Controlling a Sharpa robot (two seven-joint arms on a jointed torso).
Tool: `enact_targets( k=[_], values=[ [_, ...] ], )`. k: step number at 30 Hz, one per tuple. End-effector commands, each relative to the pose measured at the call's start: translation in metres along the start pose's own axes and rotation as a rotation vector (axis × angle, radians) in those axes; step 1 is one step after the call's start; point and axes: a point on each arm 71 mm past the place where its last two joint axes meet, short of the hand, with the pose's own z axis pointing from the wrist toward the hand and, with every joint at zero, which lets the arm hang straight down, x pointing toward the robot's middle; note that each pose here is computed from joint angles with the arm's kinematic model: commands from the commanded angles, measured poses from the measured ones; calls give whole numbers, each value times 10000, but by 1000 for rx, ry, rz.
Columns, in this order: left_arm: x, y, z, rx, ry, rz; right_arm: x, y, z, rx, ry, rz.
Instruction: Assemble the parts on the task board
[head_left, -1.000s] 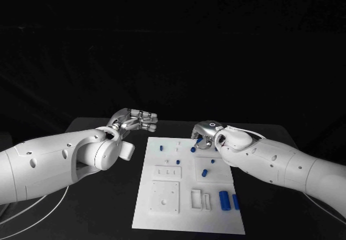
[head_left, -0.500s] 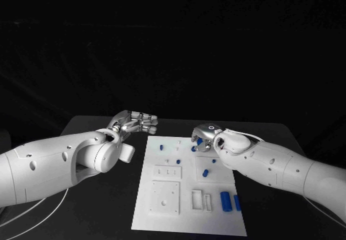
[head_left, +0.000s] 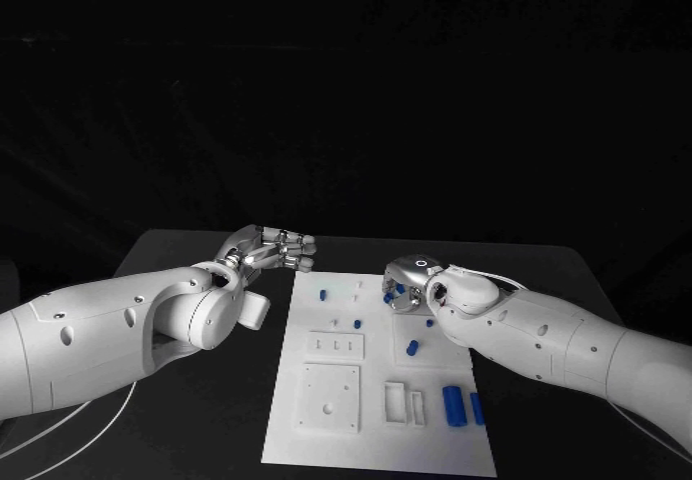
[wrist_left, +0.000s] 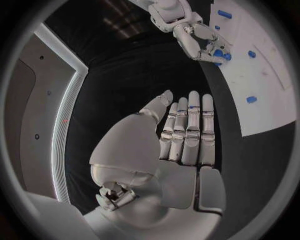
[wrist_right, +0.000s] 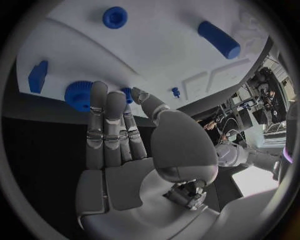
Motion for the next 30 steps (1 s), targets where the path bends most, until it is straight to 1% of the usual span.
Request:
enact_targets(
  k=[1, 10, 16, 23, 30],
  values=[
    [28, -16, 6, 8, 20, -2, 20, 10, 3, -2, 18, -17],
    [26, -16, 8, 7, 20, -2, 22, 12, -1, -3, 16, -16],
    [24, -15, 9, 7, 20, -2, 5, 30, -1, -8, -5, -13],
    [17, -12, 9, 4, 19, -1, -52, 38, -15, 2, -77, -8],
    [6, -9, 7, 2, 17, -1, -139, 64, -56, 10, -175, -3]
  ],
)
